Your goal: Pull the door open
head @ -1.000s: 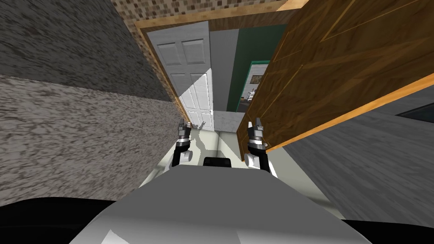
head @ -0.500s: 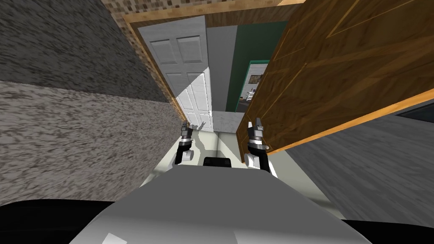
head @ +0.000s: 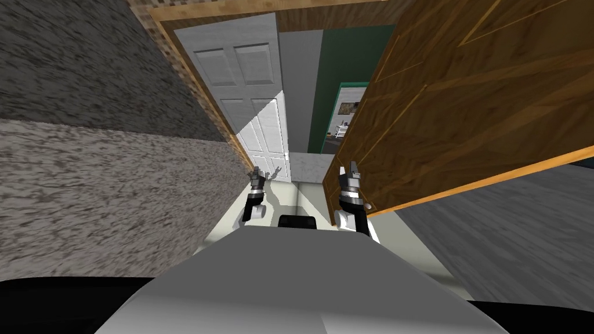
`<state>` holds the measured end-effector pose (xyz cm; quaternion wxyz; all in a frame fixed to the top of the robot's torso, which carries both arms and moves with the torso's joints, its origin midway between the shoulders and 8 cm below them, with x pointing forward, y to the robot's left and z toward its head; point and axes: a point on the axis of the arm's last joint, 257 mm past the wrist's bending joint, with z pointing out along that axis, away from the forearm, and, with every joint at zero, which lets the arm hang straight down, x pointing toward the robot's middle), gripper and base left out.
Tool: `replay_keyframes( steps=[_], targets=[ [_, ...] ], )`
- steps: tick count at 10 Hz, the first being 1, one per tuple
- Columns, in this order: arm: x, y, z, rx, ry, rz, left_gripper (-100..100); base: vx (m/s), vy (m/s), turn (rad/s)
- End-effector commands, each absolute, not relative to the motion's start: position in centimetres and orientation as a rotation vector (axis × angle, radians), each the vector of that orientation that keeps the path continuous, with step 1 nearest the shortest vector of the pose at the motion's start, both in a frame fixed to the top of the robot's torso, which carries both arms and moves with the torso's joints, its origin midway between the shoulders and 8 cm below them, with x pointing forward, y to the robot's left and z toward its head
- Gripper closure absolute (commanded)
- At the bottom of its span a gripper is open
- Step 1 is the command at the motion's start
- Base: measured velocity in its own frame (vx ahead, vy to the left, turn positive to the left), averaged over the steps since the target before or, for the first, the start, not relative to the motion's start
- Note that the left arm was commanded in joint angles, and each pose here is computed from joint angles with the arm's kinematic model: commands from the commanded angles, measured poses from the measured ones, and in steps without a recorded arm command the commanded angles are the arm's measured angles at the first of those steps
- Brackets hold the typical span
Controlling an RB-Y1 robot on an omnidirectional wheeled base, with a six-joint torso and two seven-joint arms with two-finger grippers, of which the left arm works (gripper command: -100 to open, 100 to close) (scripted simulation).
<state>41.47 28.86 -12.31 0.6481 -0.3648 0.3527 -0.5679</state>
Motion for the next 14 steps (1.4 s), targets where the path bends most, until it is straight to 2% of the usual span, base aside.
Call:
replay_keyframes(
  steps=[1,14],
  targets=[
    [41.9,28.9,-13.4,-0.844,0.815,-1.289,-100,0.092,0.004,-0.046],
    [45.5,30.2,-22.7,-0.982,0.913,-1.255,-100,0.098,0.008,-0.051]
  ],
)
